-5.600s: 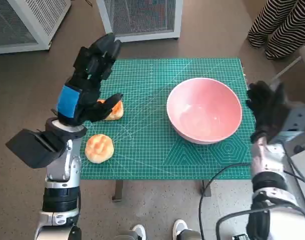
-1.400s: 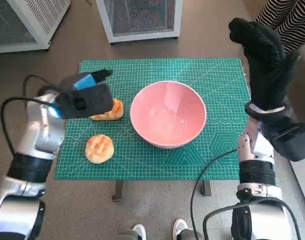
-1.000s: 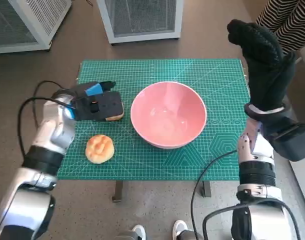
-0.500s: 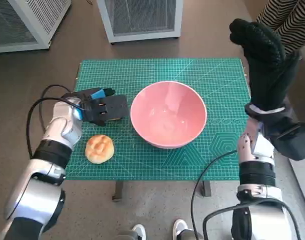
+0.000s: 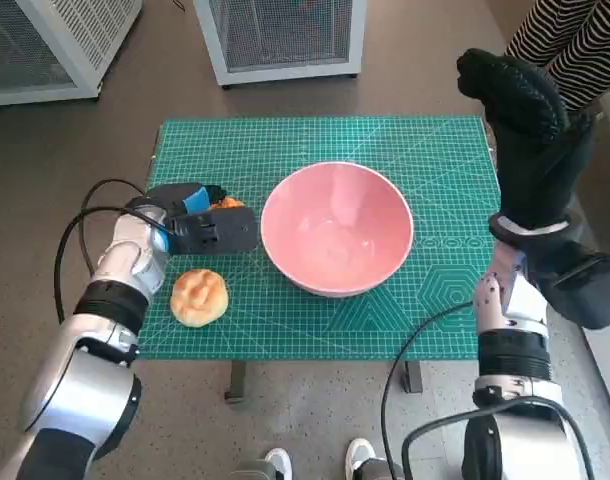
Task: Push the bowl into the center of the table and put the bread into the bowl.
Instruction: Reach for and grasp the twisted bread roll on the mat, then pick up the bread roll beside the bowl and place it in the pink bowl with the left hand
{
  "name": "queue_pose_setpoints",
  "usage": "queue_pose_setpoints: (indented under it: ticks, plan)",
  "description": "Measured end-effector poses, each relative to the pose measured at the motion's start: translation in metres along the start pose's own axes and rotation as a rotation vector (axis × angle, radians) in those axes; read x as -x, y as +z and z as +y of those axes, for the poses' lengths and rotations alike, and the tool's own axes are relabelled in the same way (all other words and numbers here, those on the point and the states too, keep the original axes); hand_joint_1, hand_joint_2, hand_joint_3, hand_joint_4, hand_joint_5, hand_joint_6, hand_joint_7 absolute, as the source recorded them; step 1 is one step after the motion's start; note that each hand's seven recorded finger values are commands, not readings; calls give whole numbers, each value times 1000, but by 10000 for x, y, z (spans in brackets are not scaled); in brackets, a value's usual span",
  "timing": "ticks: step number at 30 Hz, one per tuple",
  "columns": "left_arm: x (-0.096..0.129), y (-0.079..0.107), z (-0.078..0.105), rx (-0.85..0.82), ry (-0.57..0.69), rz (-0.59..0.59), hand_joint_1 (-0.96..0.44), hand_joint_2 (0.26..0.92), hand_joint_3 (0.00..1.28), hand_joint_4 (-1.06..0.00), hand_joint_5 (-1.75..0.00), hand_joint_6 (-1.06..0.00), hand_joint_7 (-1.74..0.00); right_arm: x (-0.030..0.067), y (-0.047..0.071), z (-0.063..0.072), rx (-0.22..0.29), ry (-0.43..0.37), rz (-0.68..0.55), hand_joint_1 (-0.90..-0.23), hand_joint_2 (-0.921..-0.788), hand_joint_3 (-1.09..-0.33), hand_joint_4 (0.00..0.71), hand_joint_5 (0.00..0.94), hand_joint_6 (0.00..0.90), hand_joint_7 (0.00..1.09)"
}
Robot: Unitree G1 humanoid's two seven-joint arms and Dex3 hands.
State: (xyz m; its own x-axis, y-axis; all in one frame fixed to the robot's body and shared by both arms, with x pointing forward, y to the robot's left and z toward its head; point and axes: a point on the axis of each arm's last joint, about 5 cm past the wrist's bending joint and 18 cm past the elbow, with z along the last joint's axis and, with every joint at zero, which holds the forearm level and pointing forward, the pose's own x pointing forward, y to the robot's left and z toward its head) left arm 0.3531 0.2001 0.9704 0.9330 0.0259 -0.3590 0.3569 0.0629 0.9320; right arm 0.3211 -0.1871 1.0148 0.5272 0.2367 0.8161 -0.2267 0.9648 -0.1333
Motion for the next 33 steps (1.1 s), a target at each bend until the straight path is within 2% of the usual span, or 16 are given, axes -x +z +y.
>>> queue_pose_setpoints:
  ticks: [1, 2, 4, 15, 19, 23, 27, 33]
  plan:
    - [0, 0, -5, -8, 4, -5, 41, 919, 138, -643, -1177, -556, -965, -1, 0, 2, 0, 2, 0, -570, -921, -723, 218, 4, 59, 599]
    - [-1, -2, -10, -15, 7, -11, 41, 919, 138, -643, -1177, -556, -965, -2, -1, 4, 0, 3, 1, -570, -921, -723, 218, 4, 59, 599]
    - [0, -6, -10, -19, 12, -20, 14, 920, 123, -636, -1226, -570, -1116, -3, -1, 6, 0, 5, 1, -569, -921, -724, 217, 4, 58, 600]
    - [26, -74, 95, 3, 35, -42, 1, 920, 100, -624, -1167, -620, -1239, -4, 1, 4, 2, 8, 0, -569, -921, -723, 220, 4, 57, 605]
    - [73, -99, 275, 40, 106, -73, 1, 920, 100, -606, -1127, -650, -1265, -4, 3, 2, 4, 9, -1, -565, -921, -722, 221, 4, 56, 604]
    - [164, -87, 523, 80, 221, -125, 2, 920, 85, -635, -1196, -645, -1177, -5, 3, 2, 5, 9, -3, -563, -921, -724, 222, 4, 54, 604]
    - [284, -44, 739, 117, 336, -182, 2, 920, 81, -653, -1204, -634, -1161, -8, 4, 4, 5, 10, -4, -558, -921, -728, 222, 4, 51, 603]
    - [480, 51, 905, 152, 477, -268, 2, 920, 74, -691, -1163, -613, -1184, -12, 5, 5, 5, 11, -6, -554, -921, -731, 222, 4, 47, 603]
